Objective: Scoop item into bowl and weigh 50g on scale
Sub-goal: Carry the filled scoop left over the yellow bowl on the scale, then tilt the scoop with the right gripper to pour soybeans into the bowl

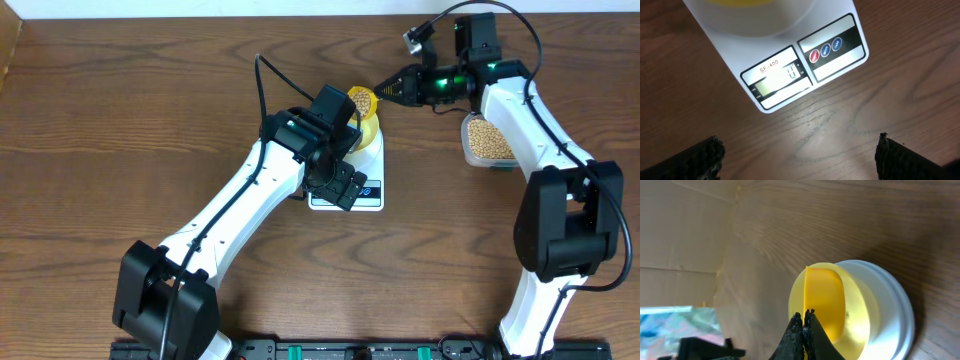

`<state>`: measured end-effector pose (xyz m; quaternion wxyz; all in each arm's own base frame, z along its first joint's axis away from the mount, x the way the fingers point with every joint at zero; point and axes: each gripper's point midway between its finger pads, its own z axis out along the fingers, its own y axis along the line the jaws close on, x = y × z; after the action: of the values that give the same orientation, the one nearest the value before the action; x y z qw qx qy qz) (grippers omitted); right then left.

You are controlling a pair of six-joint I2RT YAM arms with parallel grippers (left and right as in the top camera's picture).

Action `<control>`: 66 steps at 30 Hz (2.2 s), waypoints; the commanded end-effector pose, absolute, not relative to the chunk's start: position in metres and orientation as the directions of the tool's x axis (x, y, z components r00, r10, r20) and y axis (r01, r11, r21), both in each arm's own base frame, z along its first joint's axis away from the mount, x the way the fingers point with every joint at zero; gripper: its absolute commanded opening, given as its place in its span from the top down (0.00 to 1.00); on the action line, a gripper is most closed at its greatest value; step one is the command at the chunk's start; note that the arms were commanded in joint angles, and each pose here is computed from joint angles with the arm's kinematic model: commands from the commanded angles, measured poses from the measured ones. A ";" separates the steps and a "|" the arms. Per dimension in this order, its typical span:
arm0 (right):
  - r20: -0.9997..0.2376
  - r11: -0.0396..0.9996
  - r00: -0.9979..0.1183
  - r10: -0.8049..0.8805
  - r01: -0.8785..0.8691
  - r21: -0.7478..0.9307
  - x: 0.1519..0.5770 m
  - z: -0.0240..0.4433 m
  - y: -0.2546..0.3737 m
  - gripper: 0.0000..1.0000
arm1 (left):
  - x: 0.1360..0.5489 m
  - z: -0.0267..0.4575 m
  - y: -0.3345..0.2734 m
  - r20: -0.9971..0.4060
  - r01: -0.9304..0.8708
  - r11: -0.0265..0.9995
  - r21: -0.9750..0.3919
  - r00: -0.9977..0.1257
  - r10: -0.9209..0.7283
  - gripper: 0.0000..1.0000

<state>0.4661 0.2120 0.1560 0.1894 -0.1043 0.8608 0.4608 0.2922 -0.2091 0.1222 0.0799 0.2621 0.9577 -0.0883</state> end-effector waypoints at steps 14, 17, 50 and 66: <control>-0.481 0.642 -0.873 -0.085 -0.417 0.643 0.464 0.138 0.229 0.99 | 0.293 0.118 -0.206 -0.186 0.507 0.854 -0.115 -0.856 0.483 0.02; -0.481 0.642 -0.873 -0.085 -0.417 0.644 0.464 0.138 0.229 0.99 | 0.293 0.118 -0.206 -0.186 0.507 0.854 -0.115 -0.856 0.483 0.02; -0.486 0.632 -0.870 -0.086 -0.424 0.649 0.459 0.152 0.230 0.99 | 0.293 0.118 -0.206 -0.186 0.507 0.854 -0.115 -0.856 0.483 0.02; -0.605 0.689 -0.790 -0.097 -0.492 0.532 0.462 0.191 0.220 0.99 | 0.293 0.118 -0.206 -0.187 0.507 0.854 -0.115 -0.856 0.483 0.02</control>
<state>0.4626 0.2195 0.1817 0.2543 -0.1437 0.8807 0.3728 0.2922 -0.2091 0.1222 0.0799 0.2621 0.9577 -0.0883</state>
